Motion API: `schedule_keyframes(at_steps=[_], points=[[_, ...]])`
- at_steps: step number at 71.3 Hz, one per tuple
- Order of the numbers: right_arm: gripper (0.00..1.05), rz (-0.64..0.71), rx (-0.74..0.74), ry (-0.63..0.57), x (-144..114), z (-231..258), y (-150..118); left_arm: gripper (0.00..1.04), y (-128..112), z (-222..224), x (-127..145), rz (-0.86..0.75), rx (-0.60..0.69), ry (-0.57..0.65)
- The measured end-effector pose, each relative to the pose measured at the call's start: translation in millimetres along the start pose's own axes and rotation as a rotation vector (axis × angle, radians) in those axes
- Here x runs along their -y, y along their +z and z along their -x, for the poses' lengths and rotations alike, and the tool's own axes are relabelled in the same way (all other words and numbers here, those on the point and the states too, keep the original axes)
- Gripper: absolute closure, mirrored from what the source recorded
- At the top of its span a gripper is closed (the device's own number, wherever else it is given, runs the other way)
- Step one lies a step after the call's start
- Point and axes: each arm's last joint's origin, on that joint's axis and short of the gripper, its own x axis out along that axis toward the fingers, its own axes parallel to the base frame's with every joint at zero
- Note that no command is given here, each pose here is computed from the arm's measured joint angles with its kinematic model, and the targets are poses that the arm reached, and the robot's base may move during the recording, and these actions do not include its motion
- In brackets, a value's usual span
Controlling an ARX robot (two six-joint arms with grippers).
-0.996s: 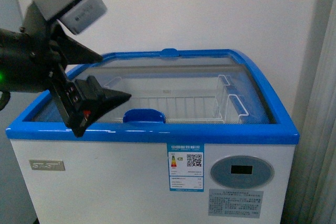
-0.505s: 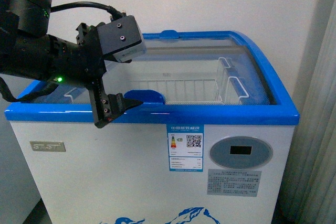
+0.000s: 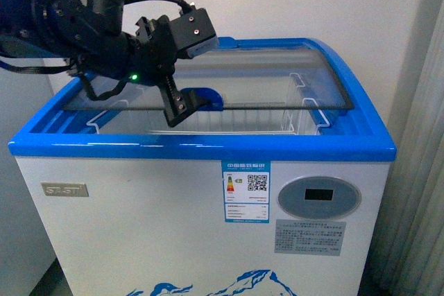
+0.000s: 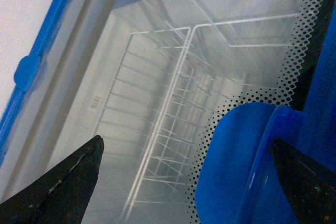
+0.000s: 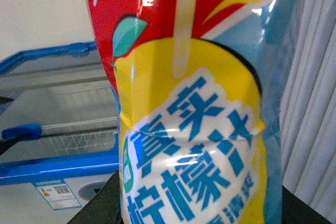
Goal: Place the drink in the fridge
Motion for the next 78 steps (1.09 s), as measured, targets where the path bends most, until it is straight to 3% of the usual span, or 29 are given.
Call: schedule_keyframes(at_steps=[21, 33, 46, 59, 64, 68, 78], points=[[0.65, 0.0, 0.0, 0.0, 0.0, 0.0, 0.0, 0.08, -7.4, -52.6, -41.7, 0.124, -0.075, 0.166], [0.65, 0.0, 0.0, -0.001, 0.0, 0.0, 0.0, 0.08, -11.4, -62.2, -47.6, 0.155, -0.105, 0.234], [0.65, 0.0, 0.0, 0.0, 0.0, 0.0, 0.0, 0.08, -19.6, -71.4, -50.6, 0.238, -0.168, 0.426], [0.65, 0.0, 0.0, 0.001, -0.1, 0.0, 0.0, 0.08, -17.6, -65.6, -55.7, 0.513, -0.208, 0.544], [0.65, -0.001, 0.0, 0.001, 0.0, 0.0, 0.0, 0.08, -11.1, -48.8, -54.4, 0.733, -0.182, 0.611], [0.65, -0.001, 0.0, -0.002, 0.0, 0.0, 0.0, 0.08, -8.1, -27.7, -58.7, 0.821, -0.161, 0.631], [0.65, -0.002, 0.0, 0.0, 0.0, 0.0, 0.0, 0.08, 18.9, 79.6, -66.0, 1.011, -0.071, 0.648]])
